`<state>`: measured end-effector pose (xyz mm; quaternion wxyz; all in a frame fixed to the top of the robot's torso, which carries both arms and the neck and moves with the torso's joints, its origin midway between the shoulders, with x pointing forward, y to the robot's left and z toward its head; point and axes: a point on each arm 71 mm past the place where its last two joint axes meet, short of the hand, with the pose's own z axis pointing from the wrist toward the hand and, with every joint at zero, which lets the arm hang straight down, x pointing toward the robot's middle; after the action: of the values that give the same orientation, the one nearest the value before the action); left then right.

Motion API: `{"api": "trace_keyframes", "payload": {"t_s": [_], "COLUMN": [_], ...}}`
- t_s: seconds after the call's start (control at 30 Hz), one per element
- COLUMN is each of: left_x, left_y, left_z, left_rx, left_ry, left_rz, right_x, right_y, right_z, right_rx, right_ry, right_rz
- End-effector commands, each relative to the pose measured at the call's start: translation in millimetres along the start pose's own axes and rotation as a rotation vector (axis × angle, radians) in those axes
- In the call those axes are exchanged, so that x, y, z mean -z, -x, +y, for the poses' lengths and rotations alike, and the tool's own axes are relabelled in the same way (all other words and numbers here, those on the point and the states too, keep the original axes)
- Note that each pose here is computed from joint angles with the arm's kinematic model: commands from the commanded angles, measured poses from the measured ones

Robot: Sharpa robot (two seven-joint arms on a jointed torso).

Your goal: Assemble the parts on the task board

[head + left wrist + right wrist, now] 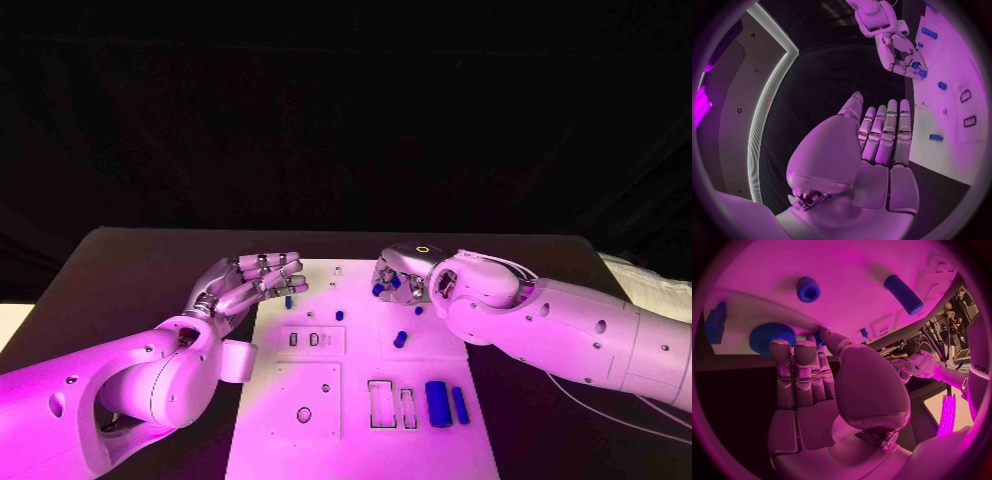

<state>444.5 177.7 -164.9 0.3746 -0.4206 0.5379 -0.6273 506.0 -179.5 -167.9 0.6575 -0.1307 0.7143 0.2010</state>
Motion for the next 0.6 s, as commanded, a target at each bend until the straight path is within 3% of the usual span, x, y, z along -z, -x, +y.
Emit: {"api": "trace_keyframes", "payload": {"t_s": [0.03,0.3,0.6], "left_x": [-0.5,-0.5,-0.2], "left_y": [-0.9,0.4,-1.9], "left_z": [-0.6,-0.1,-0.3], "left_rx": [0.007,0.006,0.017], "left_ry": [0.002,0.007,0.007], "left_rz": [0.011,0.008,0.016], "right_x": [1.4,1.3,-11.7], "right_y": [4.4,8.9,16.7], "right_z": [4.5,9.0,13.2], "right_rx": [-0.027,-0.054,-0.058], "right_ry": [0.025,0.007,-0.018], "right_rz": [-0.054,-0.108,-0.154]}}
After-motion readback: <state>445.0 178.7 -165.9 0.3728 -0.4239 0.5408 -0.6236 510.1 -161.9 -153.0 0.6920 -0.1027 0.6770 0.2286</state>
